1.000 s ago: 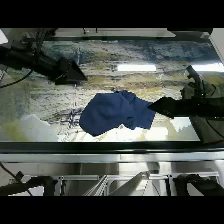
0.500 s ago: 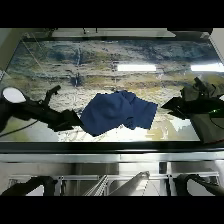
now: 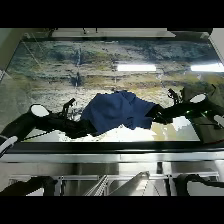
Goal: Fold the shirts.
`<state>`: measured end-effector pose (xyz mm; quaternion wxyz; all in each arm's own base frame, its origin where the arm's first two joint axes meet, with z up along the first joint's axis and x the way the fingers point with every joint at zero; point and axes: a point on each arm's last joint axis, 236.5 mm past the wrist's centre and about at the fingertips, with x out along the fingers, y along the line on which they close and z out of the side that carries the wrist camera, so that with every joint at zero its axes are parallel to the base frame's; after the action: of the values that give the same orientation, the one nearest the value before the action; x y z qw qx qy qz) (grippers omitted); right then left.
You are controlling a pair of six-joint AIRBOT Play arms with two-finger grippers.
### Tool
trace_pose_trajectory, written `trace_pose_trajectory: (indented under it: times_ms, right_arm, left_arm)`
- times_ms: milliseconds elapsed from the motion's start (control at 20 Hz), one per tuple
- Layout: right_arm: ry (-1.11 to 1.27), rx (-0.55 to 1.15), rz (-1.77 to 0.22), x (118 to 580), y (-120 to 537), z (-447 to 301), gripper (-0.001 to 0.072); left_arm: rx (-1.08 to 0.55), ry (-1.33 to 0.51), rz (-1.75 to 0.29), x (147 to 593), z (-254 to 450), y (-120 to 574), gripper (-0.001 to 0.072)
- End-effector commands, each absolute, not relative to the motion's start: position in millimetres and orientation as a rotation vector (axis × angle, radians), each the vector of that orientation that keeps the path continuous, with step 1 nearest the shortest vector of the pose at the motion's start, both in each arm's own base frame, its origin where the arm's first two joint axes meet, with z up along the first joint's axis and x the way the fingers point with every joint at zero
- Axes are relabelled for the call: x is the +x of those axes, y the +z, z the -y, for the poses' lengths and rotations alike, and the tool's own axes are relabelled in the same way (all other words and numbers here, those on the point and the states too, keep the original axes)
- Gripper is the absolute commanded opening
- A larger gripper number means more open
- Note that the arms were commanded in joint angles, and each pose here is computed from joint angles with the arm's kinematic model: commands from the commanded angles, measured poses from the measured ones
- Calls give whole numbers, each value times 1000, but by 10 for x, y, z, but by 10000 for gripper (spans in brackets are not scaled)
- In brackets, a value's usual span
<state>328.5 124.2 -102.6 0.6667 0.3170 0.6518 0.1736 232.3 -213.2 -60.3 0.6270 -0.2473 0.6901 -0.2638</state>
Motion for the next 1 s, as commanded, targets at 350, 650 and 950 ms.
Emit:
trace_pose_trajectory:
  times_ms: [350,650,950]
  right_arm:
    - [545,787,-1328,3531,-836,-1694,15]
    - [675,736,-1204,3520,-114,-1670,13]
    - [687,418,-457,3395,2753,-1193,13]
  left_arm:
    - [-490,-693,-1668,2525,2452,-804,-1]
    - [-426,-861,-1476,2811,2590,145,13]
    - [-402,-1048,-775,3034,2396,2910,19]
